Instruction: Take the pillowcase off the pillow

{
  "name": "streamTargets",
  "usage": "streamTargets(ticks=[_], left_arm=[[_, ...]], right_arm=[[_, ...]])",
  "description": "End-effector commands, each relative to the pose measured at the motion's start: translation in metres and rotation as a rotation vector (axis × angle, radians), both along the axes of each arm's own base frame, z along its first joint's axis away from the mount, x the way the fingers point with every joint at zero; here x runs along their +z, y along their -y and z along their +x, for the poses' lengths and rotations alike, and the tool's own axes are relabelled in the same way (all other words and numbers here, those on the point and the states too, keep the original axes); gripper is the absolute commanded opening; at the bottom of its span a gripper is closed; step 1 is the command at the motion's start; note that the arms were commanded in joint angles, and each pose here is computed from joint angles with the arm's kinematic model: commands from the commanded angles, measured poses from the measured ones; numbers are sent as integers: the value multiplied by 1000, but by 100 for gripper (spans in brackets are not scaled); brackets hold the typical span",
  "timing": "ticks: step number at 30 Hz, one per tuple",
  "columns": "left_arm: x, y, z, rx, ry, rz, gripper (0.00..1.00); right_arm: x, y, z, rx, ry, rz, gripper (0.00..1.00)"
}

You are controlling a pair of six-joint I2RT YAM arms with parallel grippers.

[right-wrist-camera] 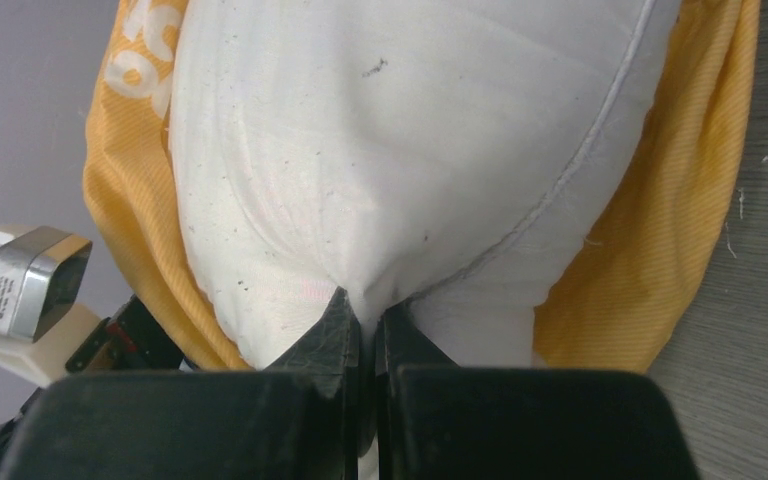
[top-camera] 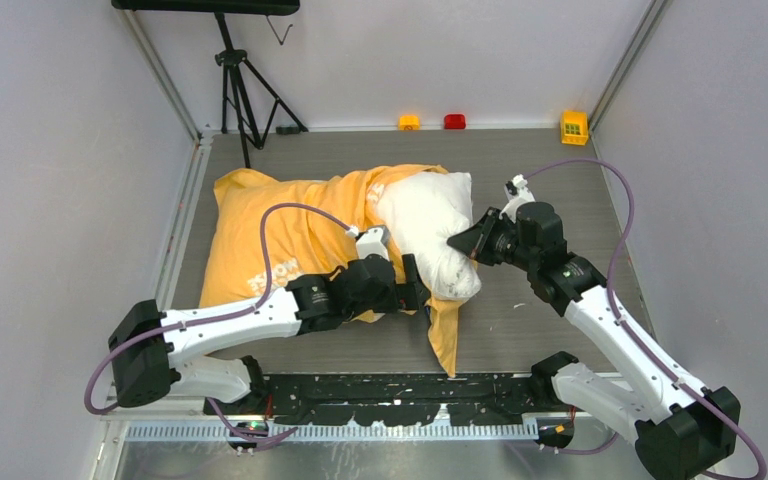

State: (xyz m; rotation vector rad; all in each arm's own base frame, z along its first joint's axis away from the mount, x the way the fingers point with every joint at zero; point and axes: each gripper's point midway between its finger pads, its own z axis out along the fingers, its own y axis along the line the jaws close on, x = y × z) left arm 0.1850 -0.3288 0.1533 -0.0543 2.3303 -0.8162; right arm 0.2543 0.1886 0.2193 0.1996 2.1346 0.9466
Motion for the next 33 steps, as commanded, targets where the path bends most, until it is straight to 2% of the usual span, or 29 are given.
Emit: streamTargets(ticks=[1, 6, 9, 12, 15, 18, 20, 25, 28, 33], left_arm=[[-15, -26, 30, 130, -20, -21, 81], [-38, -117, 45, 310, 5, 111, 72], [-35, -175, 45, 435, 63, 216, 68], [-26, -223, 42, 546, 116, 288, 59], [-14, -248, 41, 605, 159, 306, 50], [-3, -252, 41, 598, 186, 313, 48], [5, -250, 42, 574, 190, 331, 49], [45, -234, 45, 443, 228, 335, 64], [85, -225, 45, 365, 281, 310, 73], [163, -226, 41, 318, 399, 272, 84]], right_arm=[[95, 6, 4, -50, 218, 98, 0], [131, 52, 4, -243, 280, -29, 0], [147, 78, 2, -354, 321, -83, 0], [154, 99, 1, -456, 349, -104, 0], [153, 106, 0, -492, 348, -103, 0], [148, 99, 3, -468, 328, -94, 0], [147, 89, 5, -425, 318, -79, 0], [151, 47, 11, -240, 299, -12, 0], [151, 22, 13, -126, 277, 32, 0], [152, 2, 21, -53, 265, 78, 0]])
